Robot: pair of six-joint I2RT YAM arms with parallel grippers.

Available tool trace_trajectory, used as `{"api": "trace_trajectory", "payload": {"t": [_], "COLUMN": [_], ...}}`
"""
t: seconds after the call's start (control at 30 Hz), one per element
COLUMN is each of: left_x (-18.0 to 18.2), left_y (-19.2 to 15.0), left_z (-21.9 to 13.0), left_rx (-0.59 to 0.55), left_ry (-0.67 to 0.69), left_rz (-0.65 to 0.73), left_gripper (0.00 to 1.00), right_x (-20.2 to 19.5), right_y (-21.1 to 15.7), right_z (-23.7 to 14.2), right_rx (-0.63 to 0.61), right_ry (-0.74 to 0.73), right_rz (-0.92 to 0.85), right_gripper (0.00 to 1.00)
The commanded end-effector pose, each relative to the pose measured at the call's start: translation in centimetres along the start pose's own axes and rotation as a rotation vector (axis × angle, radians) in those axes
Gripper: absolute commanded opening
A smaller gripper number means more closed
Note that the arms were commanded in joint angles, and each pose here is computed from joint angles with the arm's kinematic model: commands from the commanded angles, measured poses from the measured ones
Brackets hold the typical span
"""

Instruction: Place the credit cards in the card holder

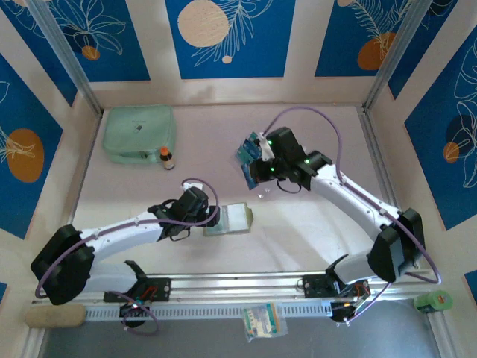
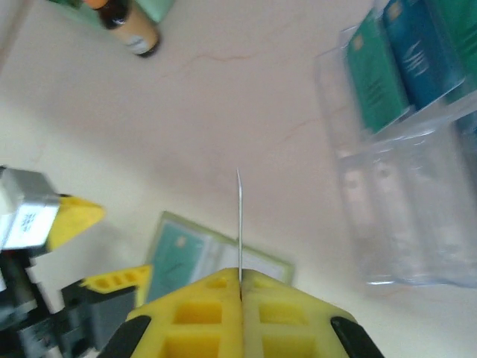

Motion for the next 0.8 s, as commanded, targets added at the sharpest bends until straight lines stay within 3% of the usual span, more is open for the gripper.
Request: {"api": "trace_trajectory", "payload": {"t": [0.0, 0.4, 0.77], "left_x": [0.4, 1.0, 1.7], "left_y": [0.1, -1.7, -3.5], "left_z": [0.1, 1.2, 1.6], "left_rx": [0.024, 0.088, 0.123], "left_ry": [0.035, 0.065, 0.091], "left_rz": [0.026, 0.024, 0.008], "left_gripper": [1.00, 1.00, 1.00], "right_x": [2.4, -1.0, -1.4], "right_y": [-1.2, -8.4, -10.4], "right_z": [1.0, 6.1, 8.3], "right_rx": [0.004, 0.018, 0.020], "right_ry": [0.295, 0.355, 0.336], "right_rz": [0.187, 0.346, 0.332], "right_gripper": [0.00, 0.00, 0.00]}}
Point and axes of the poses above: each hand's point on the last joint's axis, 136 mm out from that joint toward the fingers, its own z axis out along the fingers, its own x axis along the line the jaws close on, y = z × x, the point moved 3 cm from there along -z, back along the fingers, and after that the axes turned 12 degrees about z, right-handed, at the moved point
